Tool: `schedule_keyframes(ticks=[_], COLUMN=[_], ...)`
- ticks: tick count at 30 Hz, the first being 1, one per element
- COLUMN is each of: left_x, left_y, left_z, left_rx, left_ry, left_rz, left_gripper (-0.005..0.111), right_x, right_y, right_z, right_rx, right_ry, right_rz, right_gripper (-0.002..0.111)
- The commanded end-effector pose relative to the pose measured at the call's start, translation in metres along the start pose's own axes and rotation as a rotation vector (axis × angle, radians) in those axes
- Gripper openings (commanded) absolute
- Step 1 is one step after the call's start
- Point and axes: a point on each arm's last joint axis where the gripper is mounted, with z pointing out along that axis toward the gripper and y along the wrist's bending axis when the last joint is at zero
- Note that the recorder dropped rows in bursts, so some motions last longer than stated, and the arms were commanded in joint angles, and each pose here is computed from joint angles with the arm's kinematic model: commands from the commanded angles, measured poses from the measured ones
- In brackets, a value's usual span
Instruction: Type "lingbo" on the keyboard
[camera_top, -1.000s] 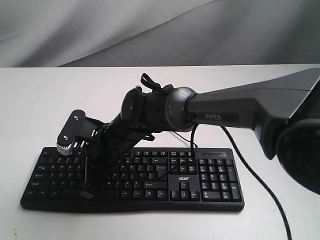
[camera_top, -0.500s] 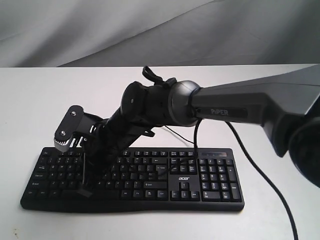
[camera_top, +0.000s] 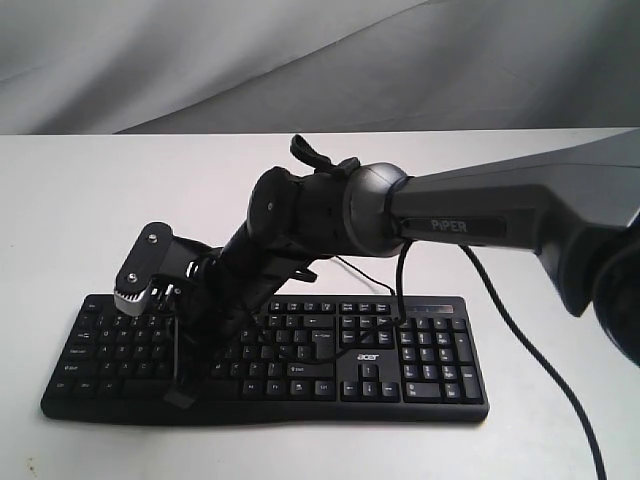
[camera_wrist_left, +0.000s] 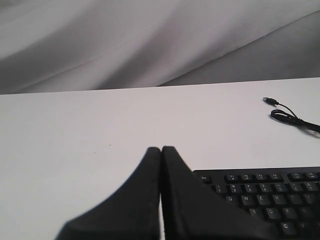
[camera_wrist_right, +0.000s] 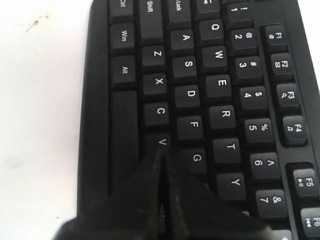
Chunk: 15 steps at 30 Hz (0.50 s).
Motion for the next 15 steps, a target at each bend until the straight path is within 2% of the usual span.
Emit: schedule_keyframes(ticks=[1,15], left_x=[0.0008,0.0008], left_y=[-0.0002,-0.0002], left_z=[0.0001,0.0001], left_rx=[0.001,0.001], left_ry=[-0.006,-0.006], left_rz=[-0.006,-0.006], left_gripper=[0.001,0.001], right_x=[-0.0017,0.003], right_y=[0.0016,-0.0007], right_z=[-0.0018,0.0072], right_rx=[0.003,0.013], right_ry=[-0.008,0.0], right_rz=[-0.006,0.002], right_gripper=[0.0,0.0])
